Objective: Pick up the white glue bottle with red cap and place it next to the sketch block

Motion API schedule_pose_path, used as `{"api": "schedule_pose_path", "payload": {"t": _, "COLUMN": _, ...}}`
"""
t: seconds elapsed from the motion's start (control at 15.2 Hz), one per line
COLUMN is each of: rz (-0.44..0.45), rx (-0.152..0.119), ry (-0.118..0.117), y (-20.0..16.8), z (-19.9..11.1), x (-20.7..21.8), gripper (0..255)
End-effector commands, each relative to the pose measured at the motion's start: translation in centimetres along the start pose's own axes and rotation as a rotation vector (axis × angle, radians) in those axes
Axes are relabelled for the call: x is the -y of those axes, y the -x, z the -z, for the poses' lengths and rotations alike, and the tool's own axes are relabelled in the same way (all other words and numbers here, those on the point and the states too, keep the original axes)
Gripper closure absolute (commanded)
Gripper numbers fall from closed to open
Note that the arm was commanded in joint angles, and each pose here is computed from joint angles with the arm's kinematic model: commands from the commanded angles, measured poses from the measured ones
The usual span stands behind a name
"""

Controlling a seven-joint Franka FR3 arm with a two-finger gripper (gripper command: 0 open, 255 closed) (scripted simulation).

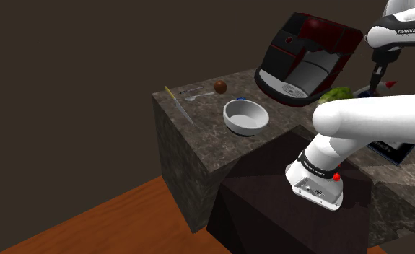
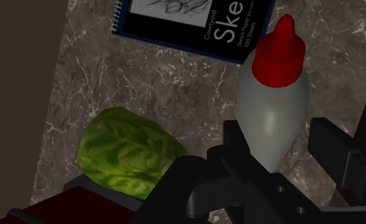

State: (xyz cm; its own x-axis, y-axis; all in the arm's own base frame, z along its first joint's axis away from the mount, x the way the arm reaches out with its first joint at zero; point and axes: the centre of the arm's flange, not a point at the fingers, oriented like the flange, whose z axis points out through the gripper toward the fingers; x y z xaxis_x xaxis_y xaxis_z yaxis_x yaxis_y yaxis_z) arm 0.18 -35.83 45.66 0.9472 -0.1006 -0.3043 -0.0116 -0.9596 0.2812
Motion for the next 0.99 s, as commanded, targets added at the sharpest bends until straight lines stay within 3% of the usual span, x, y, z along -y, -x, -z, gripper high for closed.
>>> {"api": "schedule_pose_path", "payload": {"t": 0.0, "rz": 0.000, "rx": 0.000, "ry": 0.001, "y": -0.4, "z": -1.0, "x": 0.3, "gripper": 255}}
{"api": "schedule_pose_path", "payload": {"t": 0.92, "rz": 0.000, "rx": 0.000, "ry": 0.001, "y": -2.6, "z": -7.7, "x": 2.4, "gripper": 255}}
